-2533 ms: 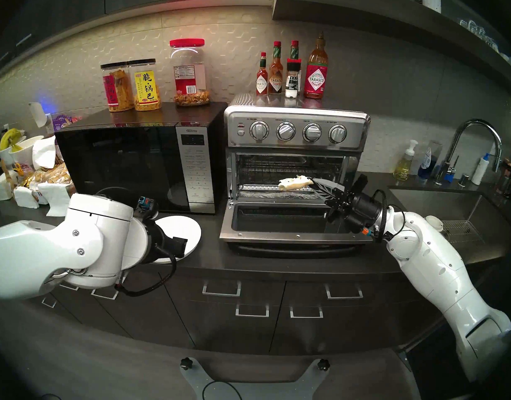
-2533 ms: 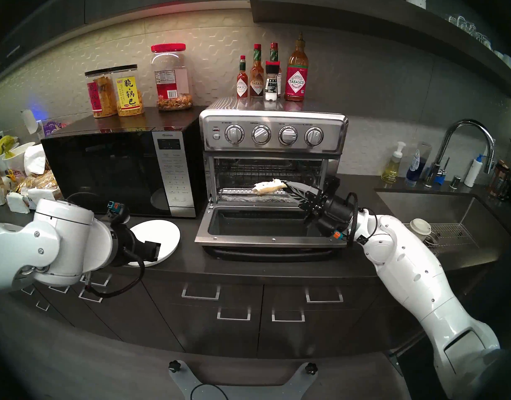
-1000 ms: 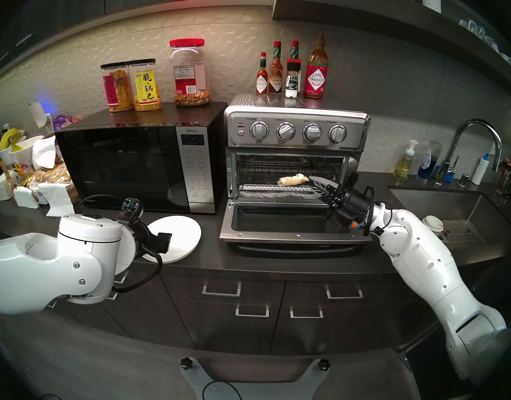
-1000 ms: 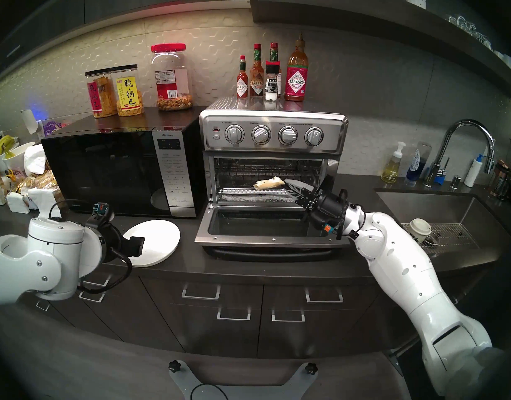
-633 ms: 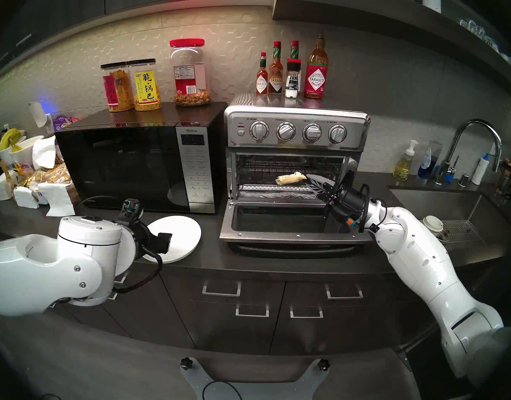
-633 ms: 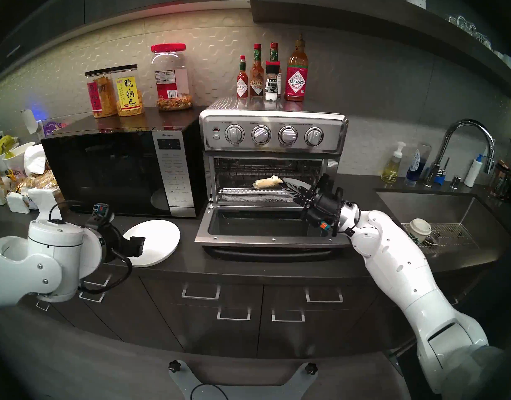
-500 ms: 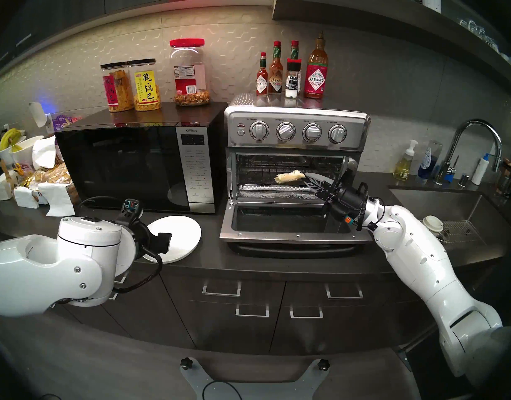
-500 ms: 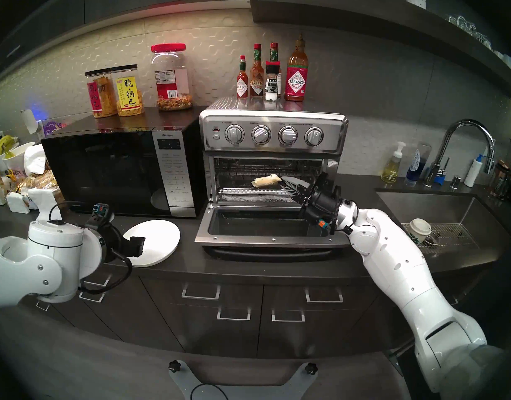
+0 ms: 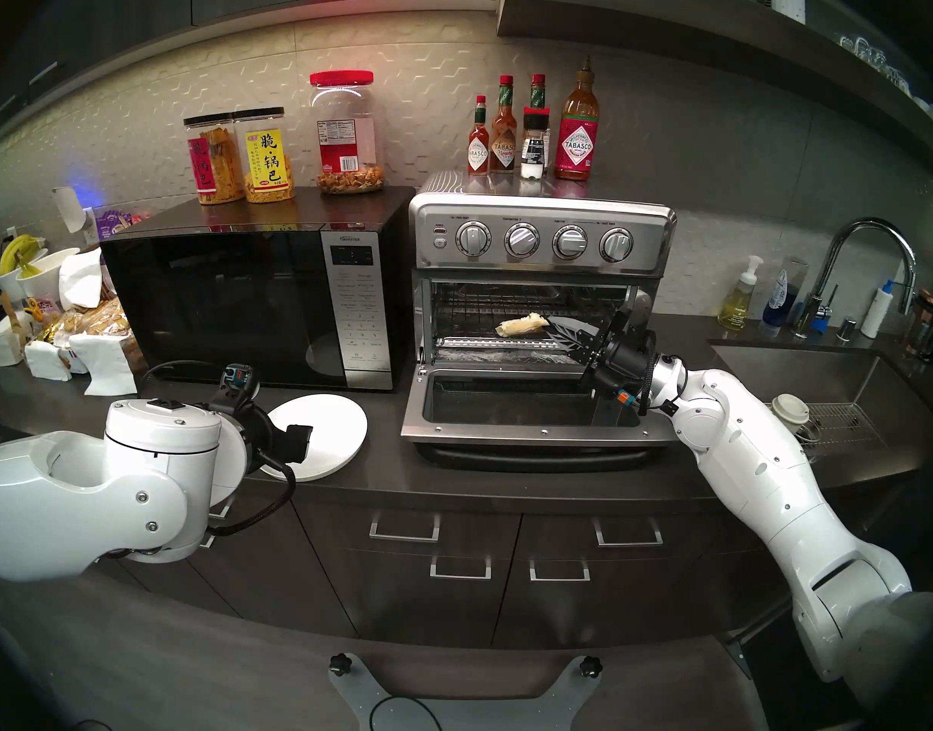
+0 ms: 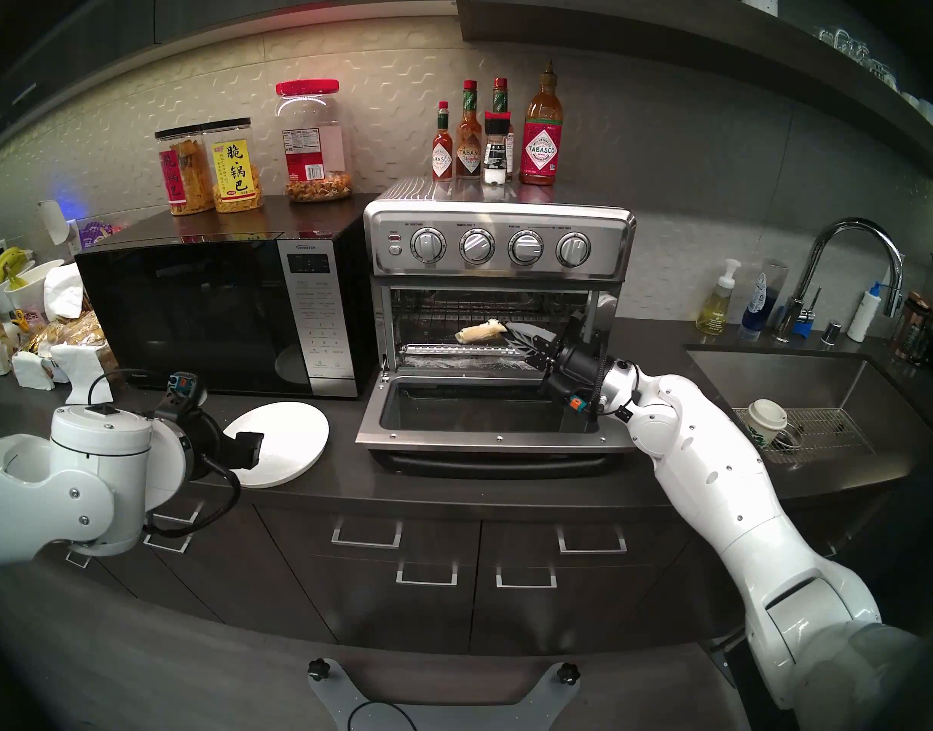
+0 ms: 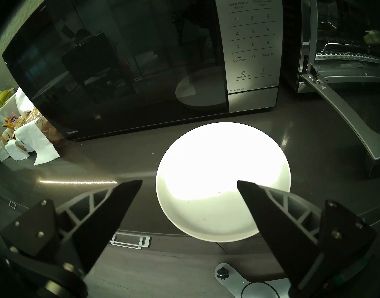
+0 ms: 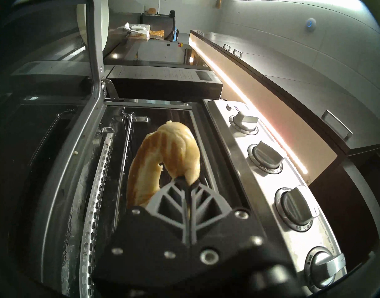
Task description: Open the oven and place the bagel inside on the rack
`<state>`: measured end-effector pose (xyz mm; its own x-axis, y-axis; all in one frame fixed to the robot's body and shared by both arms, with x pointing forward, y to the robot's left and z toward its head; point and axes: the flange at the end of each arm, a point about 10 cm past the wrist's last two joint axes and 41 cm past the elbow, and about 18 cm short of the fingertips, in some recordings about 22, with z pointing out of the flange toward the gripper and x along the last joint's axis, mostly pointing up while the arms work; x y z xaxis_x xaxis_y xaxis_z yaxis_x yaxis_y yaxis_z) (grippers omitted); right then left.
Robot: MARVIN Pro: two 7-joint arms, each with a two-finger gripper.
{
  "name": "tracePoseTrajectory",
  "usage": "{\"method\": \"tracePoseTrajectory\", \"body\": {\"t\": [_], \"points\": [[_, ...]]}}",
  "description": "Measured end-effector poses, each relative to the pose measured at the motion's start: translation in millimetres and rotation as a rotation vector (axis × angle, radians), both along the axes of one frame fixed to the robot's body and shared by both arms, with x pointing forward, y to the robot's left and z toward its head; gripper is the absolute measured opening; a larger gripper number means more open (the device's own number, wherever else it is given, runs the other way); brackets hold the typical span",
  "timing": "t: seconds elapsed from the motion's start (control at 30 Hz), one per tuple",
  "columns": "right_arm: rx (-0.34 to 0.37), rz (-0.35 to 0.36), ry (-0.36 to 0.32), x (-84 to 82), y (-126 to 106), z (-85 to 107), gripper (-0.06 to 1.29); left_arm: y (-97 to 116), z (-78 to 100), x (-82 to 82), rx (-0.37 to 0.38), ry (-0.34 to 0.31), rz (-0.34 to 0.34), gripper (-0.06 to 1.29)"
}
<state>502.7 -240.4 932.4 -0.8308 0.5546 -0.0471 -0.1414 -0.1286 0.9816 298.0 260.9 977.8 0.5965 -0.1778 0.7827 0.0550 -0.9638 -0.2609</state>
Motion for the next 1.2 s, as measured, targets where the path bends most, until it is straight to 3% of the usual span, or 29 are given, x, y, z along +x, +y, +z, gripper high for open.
{"method": "tracePoseTrajectory", "body": {"t": [1.0, 1.2], "points": [[-0.078, -0.052, 0.066, 27.0, -0.5, -8.5, -0.03, 1.3, -1.3, -0.6, 0.001, -0.010, 0.000, 1.23], [-0.086, -0.046, 0.070, 31.6, 11.6, -4.9, -0.03, 1.4, -1.4, -0.6, 0.000, -0.011, -0.001, 1.23]]}}
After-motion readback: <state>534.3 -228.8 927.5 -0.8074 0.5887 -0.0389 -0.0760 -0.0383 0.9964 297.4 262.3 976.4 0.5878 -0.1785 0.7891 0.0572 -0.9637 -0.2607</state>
